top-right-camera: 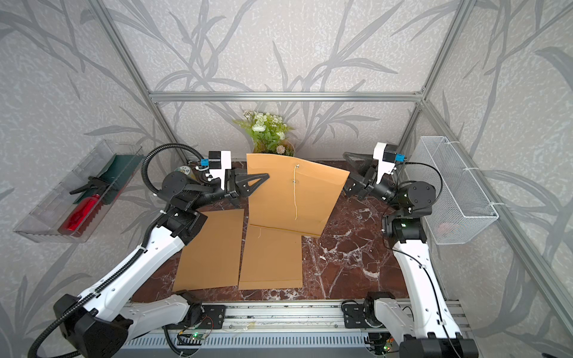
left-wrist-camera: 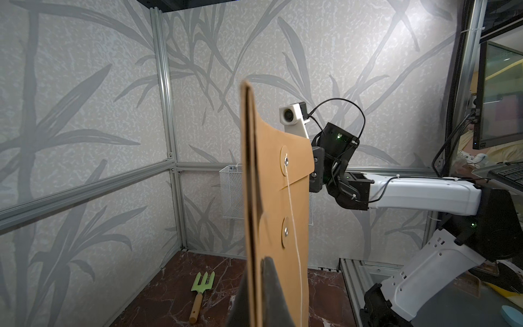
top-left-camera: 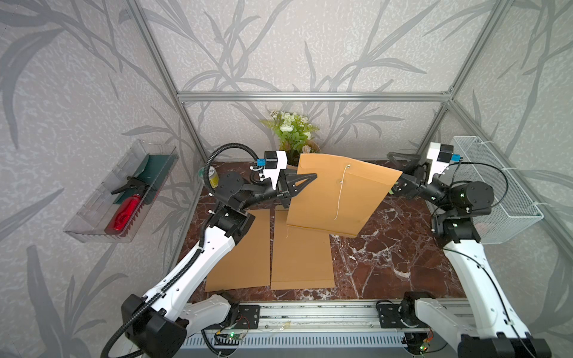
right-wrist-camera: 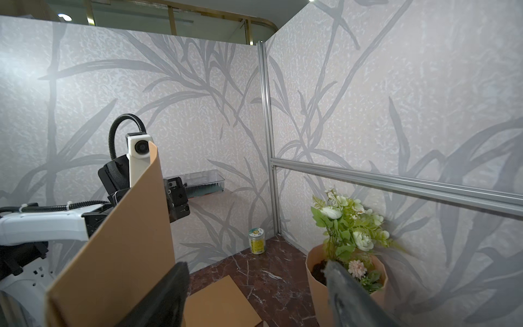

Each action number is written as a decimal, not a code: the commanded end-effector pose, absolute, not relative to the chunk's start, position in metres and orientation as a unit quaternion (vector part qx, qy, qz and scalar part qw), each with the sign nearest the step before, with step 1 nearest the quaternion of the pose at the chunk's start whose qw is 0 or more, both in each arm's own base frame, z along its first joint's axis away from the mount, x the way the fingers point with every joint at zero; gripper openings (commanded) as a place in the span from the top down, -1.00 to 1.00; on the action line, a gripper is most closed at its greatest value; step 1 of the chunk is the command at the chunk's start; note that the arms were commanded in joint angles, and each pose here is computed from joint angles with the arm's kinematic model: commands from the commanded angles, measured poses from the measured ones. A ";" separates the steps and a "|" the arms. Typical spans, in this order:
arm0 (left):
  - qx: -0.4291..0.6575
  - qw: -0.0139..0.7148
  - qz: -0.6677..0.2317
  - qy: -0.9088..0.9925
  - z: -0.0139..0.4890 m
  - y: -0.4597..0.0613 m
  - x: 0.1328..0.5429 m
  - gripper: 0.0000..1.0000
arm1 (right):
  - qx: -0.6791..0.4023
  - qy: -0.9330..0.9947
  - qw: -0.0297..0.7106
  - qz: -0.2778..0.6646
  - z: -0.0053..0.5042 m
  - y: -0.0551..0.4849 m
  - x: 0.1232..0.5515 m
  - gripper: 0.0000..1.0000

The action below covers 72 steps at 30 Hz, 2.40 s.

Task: Open the file bag
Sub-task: Place the file bag at the center of the board.

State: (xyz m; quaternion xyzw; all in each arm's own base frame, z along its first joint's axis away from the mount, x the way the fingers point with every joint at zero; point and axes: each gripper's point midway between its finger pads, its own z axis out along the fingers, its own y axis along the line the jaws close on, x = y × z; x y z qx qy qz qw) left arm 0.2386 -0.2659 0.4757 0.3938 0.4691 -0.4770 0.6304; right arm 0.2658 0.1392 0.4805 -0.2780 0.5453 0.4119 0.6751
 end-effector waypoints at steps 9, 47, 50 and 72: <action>0.423 0.662 -0.429 0.447 0.498 -0.249 0.224 1.00 | -0.275 0.626 0.657 0.317 0.438 0.126 0.277 -0.55; 0.403 0.655 -0.476 0.427 0.501 -0.247 0.217 1.00 | -0.330 0.556 0.630 0.430 0.456 0.147 0.284 -0.56; 0.403 0.652 -0.480 0.426 0.501 -0.247 0.216 1.00 | -0.329 0.552 0.632 0.433 0.459 0.147 0.286 -0.56; 0.405 0.633 -0.501 0.428 0.490 -0.255 0.212 1.00 | -0.346 0.508 0.652 0.444 0.497 0.153 0.282 -0.56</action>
